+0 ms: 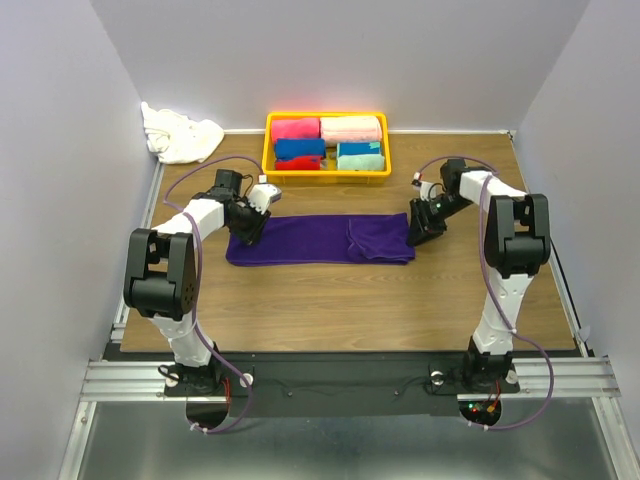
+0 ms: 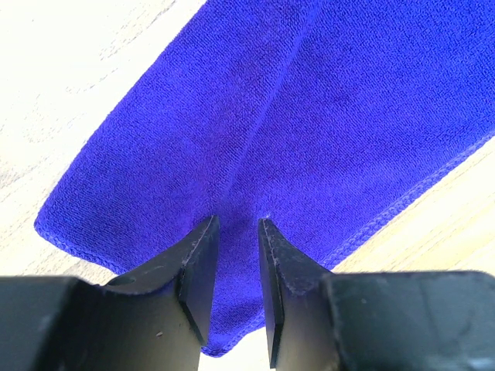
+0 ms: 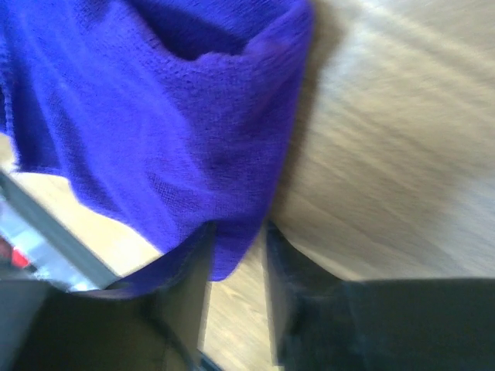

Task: Roll the towels
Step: Fold the towel

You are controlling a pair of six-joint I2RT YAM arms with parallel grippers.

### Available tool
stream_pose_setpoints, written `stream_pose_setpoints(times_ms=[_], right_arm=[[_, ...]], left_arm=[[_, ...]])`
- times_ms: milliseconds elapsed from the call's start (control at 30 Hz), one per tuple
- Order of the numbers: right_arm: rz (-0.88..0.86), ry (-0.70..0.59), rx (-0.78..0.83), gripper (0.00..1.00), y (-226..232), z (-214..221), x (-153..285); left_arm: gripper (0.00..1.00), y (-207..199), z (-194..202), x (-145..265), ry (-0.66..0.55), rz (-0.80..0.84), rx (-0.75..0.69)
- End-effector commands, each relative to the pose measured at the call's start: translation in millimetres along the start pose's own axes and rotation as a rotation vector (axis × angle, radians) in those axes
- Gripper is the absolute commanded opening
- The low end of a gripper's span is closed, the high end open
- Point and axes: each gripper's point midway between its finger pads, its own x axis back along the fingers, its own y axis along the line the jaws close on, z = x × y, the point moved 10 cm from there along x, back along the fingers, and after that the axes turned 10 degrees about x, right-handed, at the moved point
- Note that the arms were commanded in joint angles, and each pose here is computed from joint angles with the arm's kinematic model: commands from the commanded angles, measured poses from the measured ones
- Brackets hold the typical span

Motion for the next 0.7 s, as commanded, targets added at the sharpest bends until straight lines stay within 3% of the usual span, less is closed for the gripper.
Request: stream_pose_setpoints(times_ms=[0,100,133,200,467,667], right_arm=[[-0.098,-0.025,0.001,0.31,11,-2,3],[-0.116,-0.023,0.000,0.26,12,-2,3],[-0.124,-0.024,0.001,0.21,13,-3,3],[-0.116,-0.019,0.002,0.01,13,-3,4],[-0.160,-0.128,0.035,0.01,38,-17,41],[-0.220,-0.113,0.062,0.00,56,-31,34]], left_arm=[[0.38,-2,-16,16,-0.075,-0.015,-0.019],[0.38,-3,-16,16,-0.076,-0.017,-0.020],[0.38,-3,-17,17,-0.082,-0.017,-0.022],[0.38,-3,-16,18,-0.081,-0.015,-0.021],[0.38,-4,-19,24,-0.098,-0.023,-0.023],[0.38,-4,-20,25,-0.097,-0.024,-0.015]])
